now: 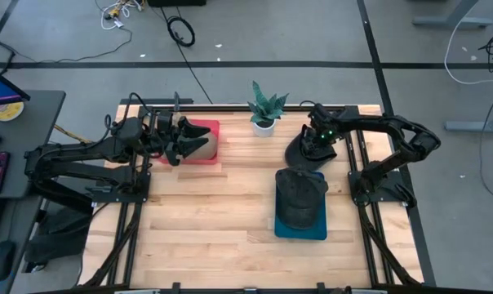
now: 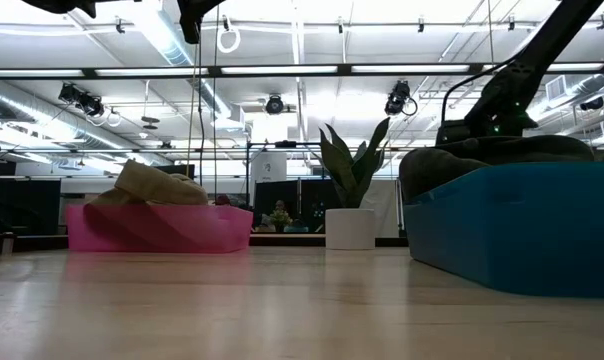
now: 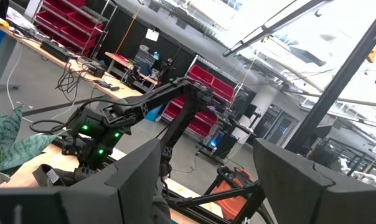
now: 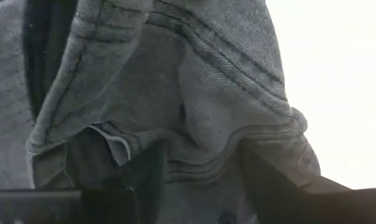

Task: Pick & Place hat
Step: Put the black cap into the blue bin

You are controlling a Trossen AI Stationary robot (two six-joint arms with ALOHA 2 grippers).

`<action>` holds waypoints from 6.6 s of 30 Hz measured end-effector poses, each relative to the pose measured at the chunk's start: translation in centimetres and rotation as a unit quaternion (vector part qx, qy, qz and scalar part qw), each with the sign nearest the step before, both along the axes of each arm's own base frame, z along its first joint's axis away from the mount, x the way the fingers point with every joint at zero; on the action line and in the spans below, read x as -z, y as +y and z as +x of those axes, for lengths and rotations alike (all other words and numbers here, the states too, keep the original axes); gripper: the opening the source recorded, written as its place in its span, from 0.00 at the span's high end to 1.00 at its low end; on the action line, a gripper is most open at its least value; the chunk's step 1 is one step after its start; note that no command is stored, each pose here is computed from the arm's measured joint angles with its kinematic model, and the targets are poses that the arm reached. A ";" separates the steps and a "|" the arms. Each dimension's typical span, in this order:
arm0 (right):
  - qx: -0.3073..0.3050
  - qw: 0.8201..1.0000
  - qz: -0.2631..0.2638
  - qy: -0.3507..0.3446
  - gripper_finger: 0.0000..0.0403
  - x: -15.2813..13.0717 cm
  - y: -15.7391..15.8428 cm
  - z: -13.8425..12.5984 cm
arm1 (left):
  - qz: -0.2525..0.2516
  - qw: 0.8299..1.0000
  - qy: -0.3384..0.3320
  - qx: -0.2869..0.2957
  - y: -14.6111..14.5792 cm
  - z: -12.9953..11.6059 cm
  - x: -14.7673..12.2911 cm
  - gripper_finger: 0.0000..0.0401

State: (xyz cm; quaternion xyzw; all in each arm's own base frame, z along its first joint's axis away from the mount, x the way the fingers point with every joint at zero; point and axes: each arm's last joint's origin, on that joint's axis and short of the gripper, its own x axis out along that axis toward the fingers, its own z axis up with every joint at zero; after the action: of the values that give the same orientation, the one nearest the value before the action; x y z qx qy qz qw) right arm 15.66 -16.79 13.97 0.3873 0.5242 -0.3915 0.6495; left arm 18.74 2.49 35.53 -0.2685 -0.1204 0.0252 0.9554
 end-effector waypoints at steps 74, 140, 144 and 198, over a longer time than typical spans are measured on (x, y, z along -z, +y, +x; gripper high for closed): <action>-0.398 0.627 -0.121 -0.658 1.00 -33.1 8.2 -0.1 | 0.097 0.988 -0.108 -0.060 0.1 -0.8 -2.2 0.35; -0.246 0.554 -0.102 -0.789 0.96 -33.6 7.7 8.8 | 0.371 0.918 -0.053 -0.128 -1.0 9.5 -5.7 0.96; -0.262 0.554 -0.091 -0.785 0.82 -33.5 7.7 8.8 | 0.372 0.916 -0.043 -0.146 -0.9 9.5 -5.6 0.97; -0.125 0.734 0.269 -0.611 0.05 -28.2 1.9 7.8 | 0.666 0.621 0.259 -0.322 -9.5 8.7 -7.0 0.97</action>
State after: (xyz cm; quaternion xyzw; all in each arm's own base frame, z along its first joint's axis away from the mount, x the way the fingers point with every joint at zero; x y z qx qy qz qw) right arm 23.50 -14.84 42.19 0.6330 0.1418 0.1713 0.7415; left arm 27.45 -7.01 42.54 0.5144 0.0699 0.3127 0.7955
